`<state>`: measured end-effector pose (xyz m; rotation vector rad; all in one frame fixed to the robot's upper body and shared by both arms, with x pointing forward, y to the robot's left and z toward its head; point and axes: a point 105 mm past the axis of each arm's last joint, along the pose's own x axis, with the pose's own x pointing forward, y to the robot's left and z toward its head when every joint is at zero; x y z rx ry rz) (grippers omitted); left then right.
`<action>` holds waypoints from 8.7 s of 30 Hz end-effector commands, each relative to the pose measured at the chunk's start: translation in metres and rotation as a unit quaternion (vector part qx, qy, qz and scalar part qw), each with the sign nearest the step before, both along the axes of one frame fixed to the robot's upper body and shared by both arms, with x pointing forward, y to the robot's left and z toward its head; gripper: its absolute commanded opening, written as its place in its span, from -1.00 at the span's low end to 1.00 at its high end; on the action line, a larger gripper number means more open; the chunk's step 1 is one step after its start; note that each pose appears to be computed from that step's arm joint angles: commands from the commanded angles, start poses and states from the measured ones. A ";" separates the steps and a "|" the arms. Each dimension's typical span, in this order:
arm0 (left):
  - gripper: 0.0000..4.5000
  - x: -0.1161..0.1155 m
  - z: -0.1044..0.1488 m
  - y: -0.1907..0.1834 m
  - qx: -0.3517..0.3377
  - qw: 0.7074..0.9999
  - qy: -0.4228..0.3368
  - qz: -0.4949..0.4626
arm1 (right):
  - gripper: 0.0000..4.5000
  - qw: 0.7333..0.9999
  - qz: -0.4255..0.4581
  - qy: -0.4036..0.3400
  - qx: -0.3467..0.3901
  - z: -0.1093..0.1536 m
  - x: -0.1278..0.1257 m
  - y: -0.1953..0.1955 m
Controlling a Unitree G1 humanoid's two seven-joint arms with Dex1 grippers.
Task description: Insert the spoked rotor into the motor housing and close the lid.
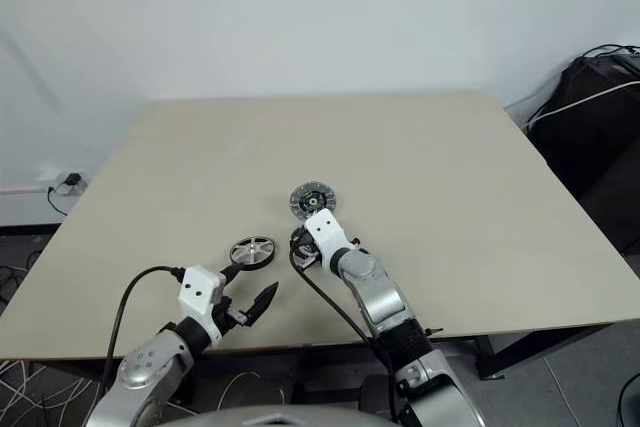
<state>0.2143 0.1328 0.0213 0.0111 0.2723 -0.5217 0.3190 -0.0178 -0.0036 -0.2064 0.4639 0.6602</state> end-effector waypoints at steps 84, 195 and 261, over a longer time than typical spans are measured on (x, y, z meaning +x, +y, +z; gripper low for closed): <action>1.00 0.005 0.017 -0.009 -0.007 1.000 -0.024 -0.018 | -0.99 0.994 0.009 -0.079 0.073 0.049 0.014 0.011; 1.00 0.003 -0.001 -0.008 -0.021 0.999 -0.025 -0.002 | 0.00 0.904 0.256 -0.216 -0.266 0.043 0.016 -0.009; 1.00 0.000 0.003 -0.011 -0.024 1.000 -0.020 0.002 | 0.00 0.935 0.190 -0.184 -0.238 0.034 0.036 -0.009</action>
